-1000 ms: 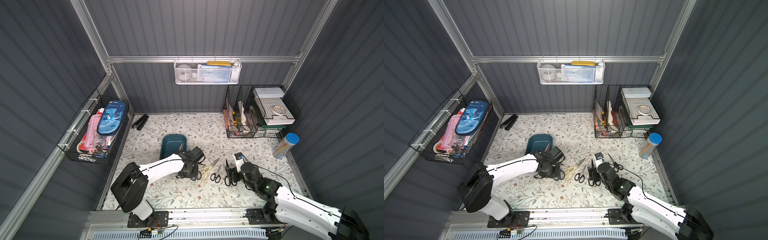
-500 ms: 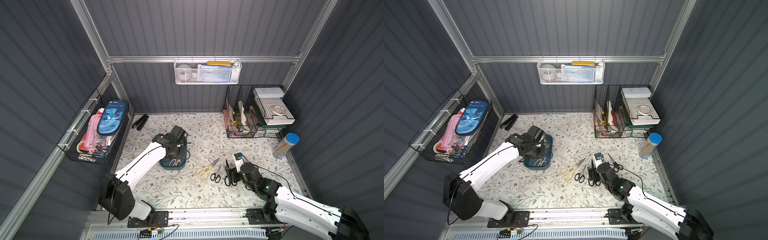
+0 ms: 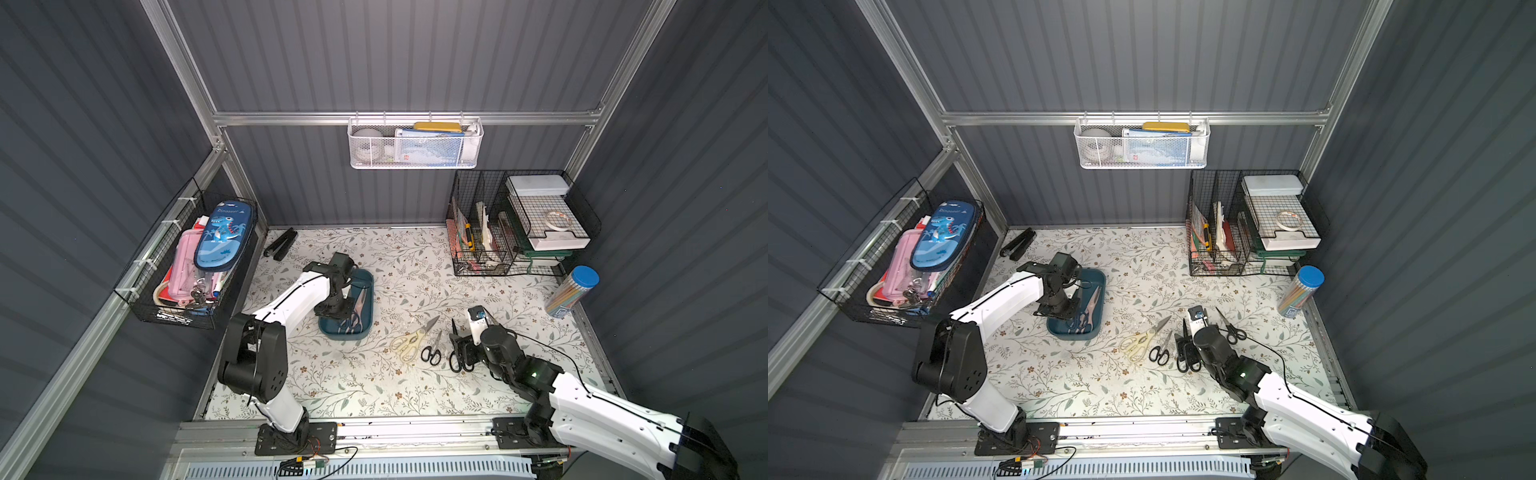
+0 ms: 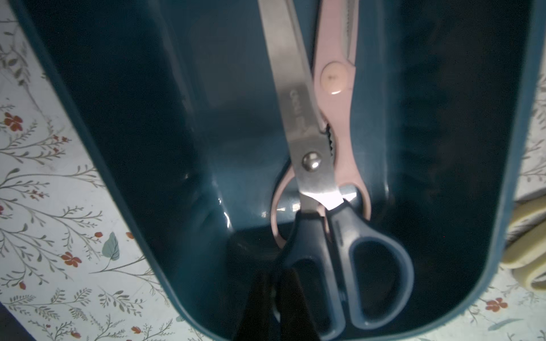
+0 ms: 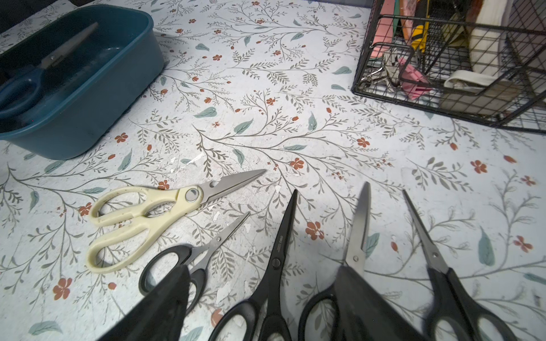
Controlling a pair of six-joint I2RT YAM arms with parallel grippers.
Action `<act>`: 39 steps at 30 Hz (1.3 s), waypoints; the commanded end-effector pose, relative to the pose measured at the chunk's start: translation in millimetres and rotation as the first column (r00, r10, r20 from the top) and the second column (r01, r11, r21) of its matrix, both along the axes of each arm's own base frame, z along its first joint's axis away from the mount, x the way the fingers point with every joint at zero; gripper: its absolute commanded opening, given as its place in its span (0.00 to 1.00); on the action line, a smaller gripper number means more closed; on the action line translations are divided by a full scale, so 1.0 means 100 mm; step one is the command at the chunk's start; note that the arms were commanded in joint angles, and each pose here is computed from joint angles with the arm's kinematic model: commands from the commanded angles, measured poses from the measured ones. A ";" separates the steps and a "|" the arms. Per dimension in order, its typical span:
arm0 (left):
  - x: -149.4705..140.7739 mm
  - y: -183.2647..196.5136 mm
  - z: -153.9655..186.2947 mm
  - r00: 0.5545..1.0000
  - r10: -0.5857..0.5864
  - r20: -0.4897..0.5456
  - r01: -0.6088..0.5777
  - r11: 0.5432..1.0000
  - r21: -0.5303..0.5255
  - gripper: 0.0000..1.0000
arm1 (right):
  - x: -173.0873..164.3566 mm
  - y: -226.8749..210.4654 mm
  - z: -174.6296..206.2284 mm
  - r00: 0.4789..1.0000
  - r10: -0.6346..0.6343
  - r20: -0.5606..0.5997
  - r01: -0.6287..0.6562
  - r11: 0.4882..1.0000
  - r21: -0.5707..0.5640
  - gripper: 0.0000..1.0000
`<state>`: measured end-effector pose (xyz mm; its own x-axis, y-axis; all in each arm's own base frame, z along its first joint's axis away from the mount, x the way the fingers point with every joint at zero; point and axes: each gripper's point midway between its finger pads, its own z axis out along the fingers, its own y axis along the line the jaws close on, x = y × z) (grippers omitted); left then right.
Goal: Put the scissors into the storage box
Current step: Place the scissors in the storage box, then pick up the scissors from the center of the board.
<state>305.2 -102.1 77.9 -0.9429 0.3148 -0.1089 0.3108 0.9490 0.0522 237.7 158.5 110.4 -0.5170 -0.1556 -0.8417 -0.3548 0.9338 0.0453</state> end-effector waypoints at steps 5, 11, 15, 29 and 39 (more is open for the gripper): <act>0.09 0.12 -0.22 0.999 -0.014 -0.031 0.016 0.998 0.060 0.00 | 0.04 0.03 0.12 0.999 -0.007 0.031 0.007 1.000 0.007 0.82; 0.15 0.20 -0.21 1.000 0.023 -0.002 -0.023 0.994 0.108 0.23 | 0.05 0.05 0.11 1.000 0.003 0.025 -0.003 1.000 -0.002 0.82; 0.16 0.26 -0.12 0.998 0.051 0.029 -0.054 0.990 0.130 0.33 | 0.05 0.07 0.09 1.000 0.008 0.020 -0.008 1.000 -0.010 0.82; 0.15 -1.43 1.50 0.874 -0.261 0.411 0.383 0.890 -0.248 0.40 | 0.03 0.05 0.13 0.999 0.008 0.036 -0.008 1.000 -0.004 0.82; -0.32 -2.15 0.69 0.888 -0.394 0.238 0.454 0.835 -0.310 0.38 | 0.00 -0.06 0.25 0.995 -0.032 0.099 0.028 0.999 0.036 0.82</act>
<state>291.9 -307.7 166.2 -0.6645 0.5710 -0.4821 0.6998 0.7018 -0.1335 238.6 158.2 137.3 -0.4469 -0.1109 -0.8877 -0.3494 0.9351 0.0591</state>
